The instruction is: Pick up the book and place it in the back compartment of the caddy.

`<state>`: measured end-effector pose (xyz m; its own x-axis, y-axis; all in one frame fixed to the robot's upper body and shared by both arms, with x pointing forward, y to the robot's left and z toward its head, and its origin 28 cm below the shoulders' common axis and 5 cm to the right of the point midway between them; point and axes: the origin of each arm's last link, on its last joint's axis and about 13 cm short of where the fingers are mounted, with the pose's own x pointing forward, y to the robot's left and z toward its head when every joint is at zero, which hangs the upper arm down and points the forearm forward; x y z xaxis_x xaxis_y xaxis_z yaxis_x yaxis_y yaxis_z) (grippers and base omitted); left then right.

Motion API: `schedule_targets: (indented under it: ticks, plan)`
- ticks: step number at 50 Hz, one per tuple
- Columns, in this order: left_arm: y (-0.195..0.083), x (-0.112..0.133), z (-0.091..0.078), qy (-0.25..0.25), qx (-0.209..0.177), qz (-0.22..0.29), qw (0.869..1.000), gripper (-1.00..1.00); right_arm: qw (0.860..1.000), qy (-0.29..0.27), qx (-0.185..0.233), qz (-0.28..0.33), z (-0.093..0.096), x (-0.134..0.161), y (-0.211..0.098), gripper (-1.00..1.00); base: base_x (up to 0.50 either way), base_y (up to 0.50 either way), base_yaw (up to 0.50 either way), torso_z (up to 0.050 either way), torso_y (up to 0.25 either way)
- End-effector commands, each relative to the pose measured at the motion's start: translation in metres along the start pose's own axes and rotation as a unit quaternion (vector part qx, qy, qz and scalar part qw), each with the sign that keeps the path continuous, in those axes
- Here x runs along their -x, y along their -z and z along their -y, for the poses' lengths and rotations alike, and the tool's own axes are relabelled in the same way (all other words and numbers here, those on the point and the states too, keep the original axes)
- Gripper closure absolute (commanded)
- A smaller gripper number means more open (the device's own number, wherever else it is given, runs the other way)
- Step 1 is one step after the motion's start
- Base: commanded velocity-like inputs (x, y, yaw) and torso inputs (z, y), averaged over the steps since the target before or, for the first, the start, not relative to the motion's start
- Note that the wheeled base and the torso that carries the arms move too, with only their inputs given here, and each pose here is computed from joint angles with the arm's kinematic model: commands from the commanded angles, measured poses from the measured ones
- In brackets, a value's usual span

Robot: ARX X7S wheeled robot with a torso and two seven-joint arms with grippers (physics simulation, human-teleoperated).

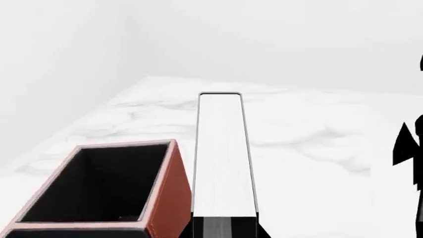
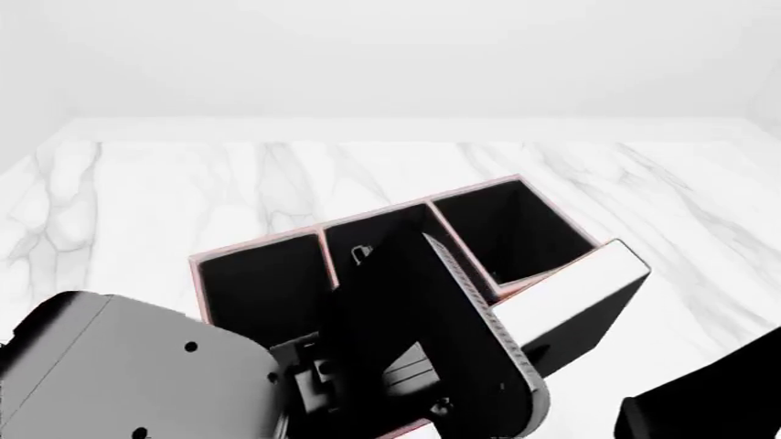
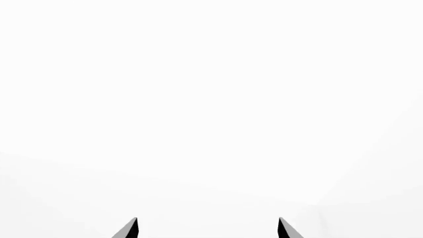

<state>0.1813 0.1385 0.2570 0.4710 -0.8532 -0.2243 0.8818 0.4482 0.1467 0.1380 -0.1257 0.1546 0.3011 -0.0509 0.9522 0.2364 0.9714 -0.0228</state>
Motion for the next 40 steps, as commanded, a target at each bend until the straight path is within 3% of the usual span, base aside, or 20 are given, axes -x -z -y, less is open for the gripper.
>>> schedule_targets:
  ticks: [1,13,20,22,29,34,40]
  plan:
    - [-0.032,0.027,-0.001,-0.018,-0.051,0.041,0.998,1.0,1.0,-0.008,0.011,0.005,-0.001,-0.001,0.0,-1.0,0.0,0.0,0.0,0.0,0.0]
    - [-0.052,0.048,-0.005,-0.041,-0.113,0.025,0.992,1.0,1.0,-0.009,0.008,0.003,-0.001,0.001,-0.001,-1.0,0.0,0.0,0.0,0.0,0.002]
    - [-0.066,0.054,-0.015,-0.057,-0.119,0.014,0.991,1.0,1.0,-0.009,0.008,0.002,-0.002,0.0,0.0,-1.0,0.0,0.0,0.0,0.0,0.0]
    - [-0.067,0.056,-0.015,-0.05,-0.097,-0.007,0.994,1.0,1.0,-0.009,0.008,0.002,-0.001,0.0,0.0,-1.0,0.0,0.0,0.0,0.0,0.0]
    - [-0.08,0.065,-0.016,-0.056,-0.111,-0.011,0.992,1.0,1.0,-0.009,0.007,0.0,-0.002,0.001,0.001,-1.0,0.0,0.0,0.0,0.0,0.001]
    - [-0.086,0.068,-0.02,-0.023,-0.108,-0.029,0.994,1.0,1.0,-0.009,0.008,0.0,-0.002,0.0,0.001,-1.0,0.0,0.0,0.0,0.0,0.002]
    - [-0.094,0.07,-0.027,-0.022,-0.109,-0.03,0.993,1.0,1.0,-0.01,0.008,-0.003,-0.003,0.002,0.002,-1.0,0.0,0.0,0.0,0.0,0.0]
